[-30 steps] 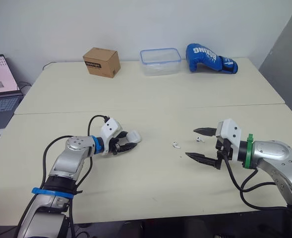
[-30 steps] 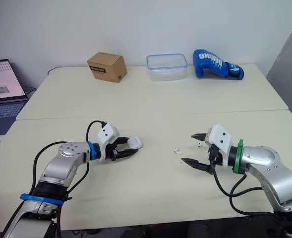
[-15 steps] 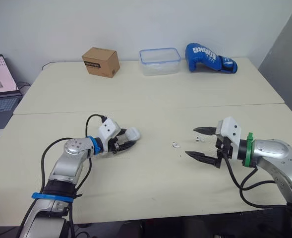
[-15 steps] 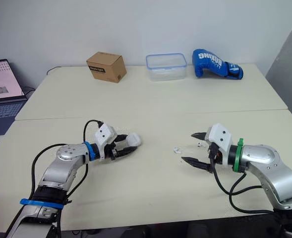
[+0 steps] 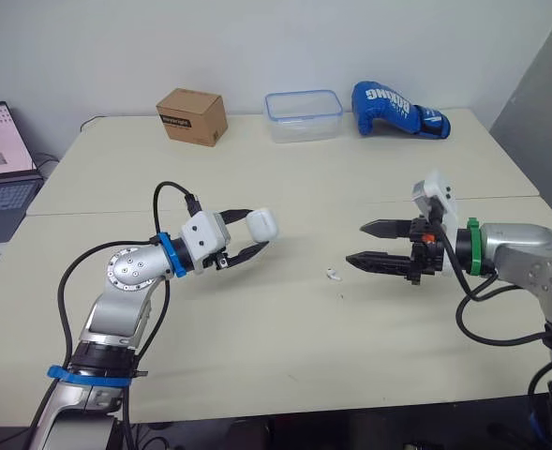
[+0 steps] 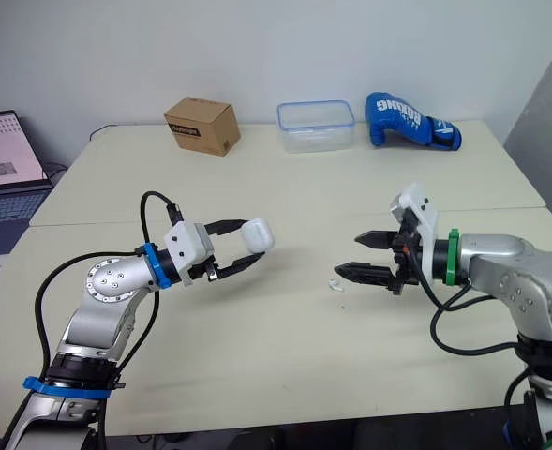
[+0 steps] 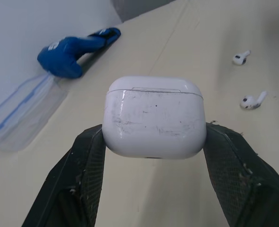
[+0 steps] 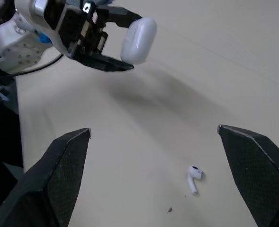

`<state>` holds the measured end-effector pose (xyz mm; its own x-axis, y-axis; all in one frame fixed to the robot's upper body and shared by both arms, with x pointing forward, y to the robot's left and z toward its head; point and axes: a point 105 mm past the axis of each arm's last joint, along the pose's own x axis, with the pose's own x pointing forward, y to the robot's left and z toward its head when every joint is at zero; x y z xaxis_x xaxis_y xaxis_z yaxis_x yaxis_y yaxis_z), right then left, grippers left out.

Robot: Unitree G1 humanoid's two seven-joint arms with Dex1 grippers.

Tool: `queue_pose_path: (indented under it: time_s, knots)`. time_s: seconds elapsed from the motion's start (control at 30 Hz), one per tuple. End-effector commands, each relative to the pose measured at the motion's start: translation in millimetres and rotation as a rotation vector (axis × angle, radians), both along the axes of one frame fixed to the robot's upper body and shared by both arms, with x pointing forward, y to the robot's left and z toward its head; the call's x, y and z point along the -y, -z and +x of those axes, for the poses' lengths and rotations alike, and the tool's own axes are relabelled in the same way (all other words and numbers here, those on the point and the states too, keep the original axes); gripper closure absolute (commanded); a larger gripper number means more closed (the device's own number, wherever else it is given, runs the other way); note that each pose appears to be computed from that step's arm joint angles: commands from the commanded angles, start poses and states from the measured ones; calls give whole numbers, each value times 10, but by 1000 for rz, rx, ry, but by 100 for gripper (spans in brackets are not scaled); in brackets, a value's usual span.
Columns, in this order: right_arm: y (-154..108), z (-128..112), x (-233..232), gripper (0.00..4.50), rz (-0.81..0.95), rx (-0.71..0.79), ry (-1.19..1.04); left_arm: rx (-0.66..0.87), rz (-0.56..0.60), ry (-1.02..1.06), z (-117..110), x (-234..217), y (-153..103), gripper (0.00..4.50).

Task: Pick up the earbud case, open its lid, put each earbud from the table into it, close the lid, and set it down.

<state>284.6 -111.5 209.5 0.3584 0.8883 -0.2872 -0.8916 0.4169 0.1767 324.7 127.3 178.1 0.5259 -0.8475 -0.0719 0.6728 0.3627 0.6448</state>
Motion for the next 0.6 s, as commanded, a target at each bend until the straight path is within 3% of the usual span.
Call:
queue_pose_path:
  time_s: [0.03, 0.2, 0.6]
  knots:
    - [-136, -41, -87, 0, 65, -61, -36, 118, 49, 102, -97, 194, -232, 178]
    - [-149, -42, -239, 0, 94, -153, -55, 183, 81, 195, -153, 381, -356, 178]
    - [-93, 12, -354, 0, 122, -230, -13, 218, 115, 295, -246, 550, -362, 178]
